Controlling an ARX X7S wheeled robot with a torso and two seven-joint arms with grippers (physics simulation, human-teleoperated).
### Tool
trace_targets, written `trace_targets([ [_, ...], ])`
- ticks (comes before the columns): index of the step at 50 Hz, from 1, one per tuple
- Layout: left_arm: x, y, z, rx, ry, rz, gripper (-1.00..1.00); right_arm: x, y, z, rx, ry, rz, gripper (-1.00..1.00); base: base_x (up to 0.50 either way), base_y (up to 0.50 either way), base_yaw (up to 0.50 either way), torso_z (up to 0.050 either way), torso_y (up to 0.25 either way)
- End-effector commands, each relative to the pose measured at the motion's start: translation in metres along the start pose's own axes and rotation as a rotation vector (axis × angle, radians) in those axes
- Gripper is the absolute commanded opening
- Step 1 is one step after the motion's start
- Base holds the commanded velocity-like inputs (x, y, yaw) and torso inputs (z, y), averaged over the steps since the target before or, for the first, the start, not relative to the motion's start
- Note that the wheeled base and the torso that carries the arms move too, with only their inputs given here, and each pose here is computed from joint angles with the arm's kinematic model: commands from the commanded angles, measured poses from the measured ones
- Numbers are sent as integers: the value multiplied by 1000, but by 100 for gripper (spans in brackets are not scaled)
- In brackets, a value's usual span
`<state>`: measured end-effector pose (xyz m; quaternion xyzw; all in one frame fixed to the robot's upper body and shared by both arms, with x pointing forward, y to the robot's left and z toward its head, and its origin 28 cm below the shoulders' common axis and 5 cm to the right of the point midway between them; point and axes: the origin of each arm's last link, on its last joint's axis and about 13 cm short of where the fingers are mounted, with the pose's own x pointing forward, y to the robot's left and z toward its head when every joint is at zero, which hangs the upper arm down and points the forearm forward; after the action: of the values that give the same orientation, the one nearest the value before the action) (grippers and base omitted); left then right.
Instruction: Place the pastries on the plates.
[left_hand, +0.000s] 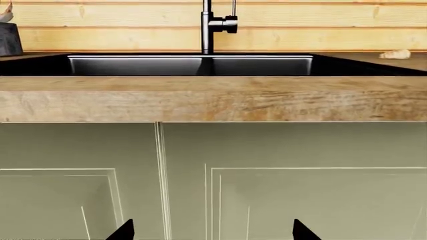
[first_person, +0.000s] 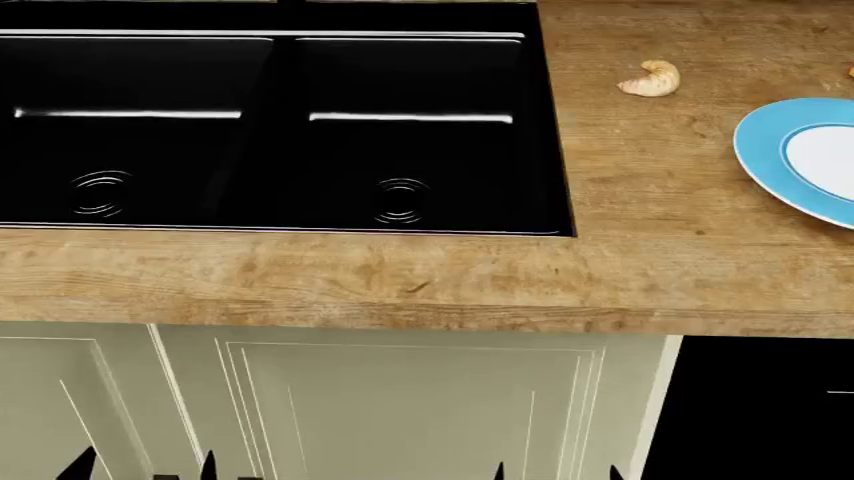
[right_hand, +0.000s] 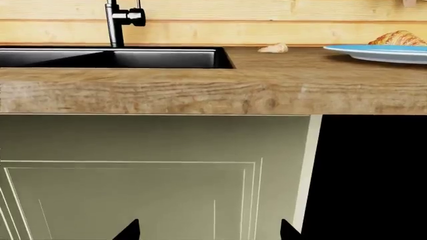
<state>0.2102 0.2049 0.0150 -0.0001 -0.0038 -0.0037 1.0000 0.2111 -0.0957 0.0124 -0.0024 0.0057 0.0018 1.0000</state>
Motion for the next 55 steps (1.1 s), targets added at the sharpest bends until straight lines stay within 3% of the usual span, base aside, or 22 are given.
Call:
trace_targets([
  [1, 0, 1, 1, -9, 3, 6, 100, 0, 1, 0, 0, -1, 7, 100, 0, 0, 0, 0, 0],
  [47, 2, -2, 3, -6, -6, 13, 100, 1, -2, 2, -9, 2, 11, 100, 0, 0, 0, 49, 54],
  [49, 1, 1, 10, -25, 9, 35, 100, 2, -4, 9, 3, -13, 11, 100, 0, 0, 0, 0, 0],
  [51, 2, 8, 26, -75, 12, 57, 100, 0, -7, 21, -37, -60, 0, 100, 0, 0, 0, 0, 0],
  [55, 4, 21, 75, -71, -104, 60, 100, -2, -17, 74, -91, -170, -29, 100, 0, 0, 0, 0, 0],
])
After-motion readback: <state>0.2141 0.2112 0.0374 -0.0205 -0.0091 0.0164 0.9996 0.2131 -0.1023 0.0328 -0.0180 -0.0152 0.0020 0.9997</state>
